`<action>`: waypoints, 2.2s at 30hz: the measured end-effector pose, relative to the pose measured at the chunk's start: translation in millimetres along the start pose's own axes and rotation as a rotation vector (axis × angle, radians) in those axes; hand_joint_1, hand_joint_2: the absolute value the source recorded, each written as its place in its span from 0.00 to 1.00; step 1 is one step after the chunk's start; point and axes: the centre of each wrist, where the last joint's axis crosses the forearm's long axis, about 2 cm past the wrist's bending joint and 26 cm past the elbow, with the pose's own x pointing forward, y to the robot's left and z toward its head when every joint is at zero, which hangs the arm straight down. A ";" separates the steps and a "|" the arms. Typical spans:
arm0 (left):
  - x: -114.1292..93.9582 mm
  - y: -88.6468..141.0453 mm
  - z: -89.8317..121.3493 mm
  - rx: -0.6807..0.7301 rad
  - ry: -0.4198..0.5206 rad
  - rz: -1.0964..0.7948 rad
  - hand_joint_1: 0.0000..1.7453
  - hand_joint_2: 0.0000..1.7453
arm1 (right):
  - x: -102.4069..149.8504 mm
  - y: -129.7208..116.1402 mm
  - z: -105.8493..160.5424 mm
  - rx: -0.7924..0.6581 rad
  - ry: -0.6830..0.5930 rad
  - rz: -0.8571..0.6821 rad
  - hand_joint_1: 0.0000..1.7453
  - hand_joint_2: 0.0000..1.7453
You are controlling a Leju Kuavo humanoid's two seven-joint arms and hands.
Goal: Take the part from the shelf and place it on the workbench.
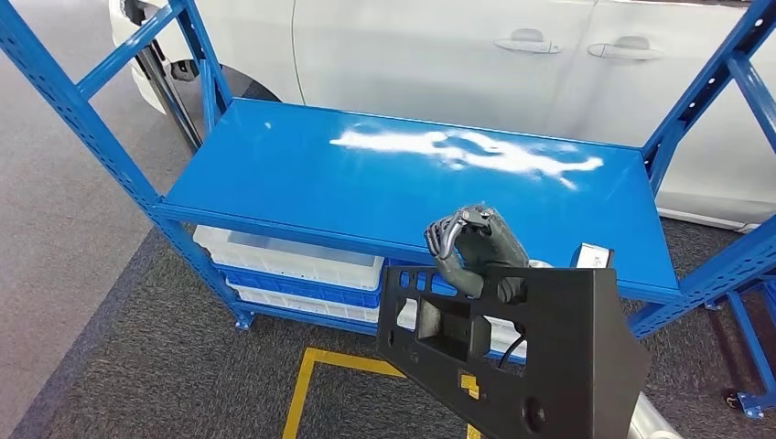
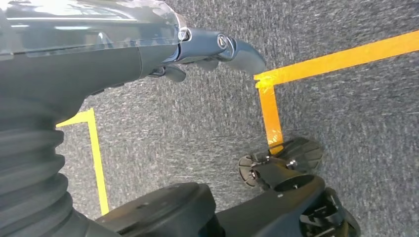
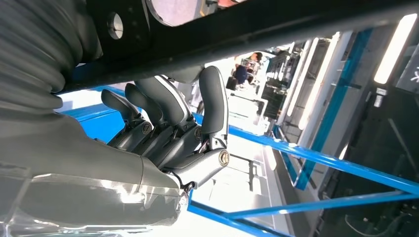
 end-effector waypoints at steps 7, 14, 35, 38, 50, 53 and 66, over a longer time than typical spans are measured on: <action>-1.7 -0.7 0.3 -0.003 0.005 -0.001 0.00 1.00 | -1.4 2.0 3.9 -0.004 -0.003 -0.004 1.00 1.00; 0.5 0.6 -0.2 -0.007 0.004 0.001 0.00 1.00 | -1.7 2.4 5.7 -0.007 -0.003 -0.005 1.00 1.00; -3.0 -9.6 2.2 0.003 -0.017 0.039 0.00 1.00 | -2.6 14.2 30.8 -0.016 0.015 -0.081 1.00 1.00; -2.5 -10.2 2.2 0.002 -0.021 0.040 0.00 1.00 | -1.6 19.3 35.8 -0.019 0.018 -0.091 1.00 1.00; -10.9 -17.4 4.9 -0.003 0.022 0.068 0.00 1.00 | 0.2 32.8 50.2 -0.033 0.027 -0.114 1.00 1.00; -13.4 -19.3 5.8 -0.002 0.040 0.086 0.00 1.00 | -0.4 33.6 50.5 -0.032 0.027 -0.119 1.00 1.00; -16.7 -24.3 7.4 0.004 0.044 0.116 0.00 1.00 | -0.8 26.4 45.0 -0.014 0.035 -0.113 1.00 1.00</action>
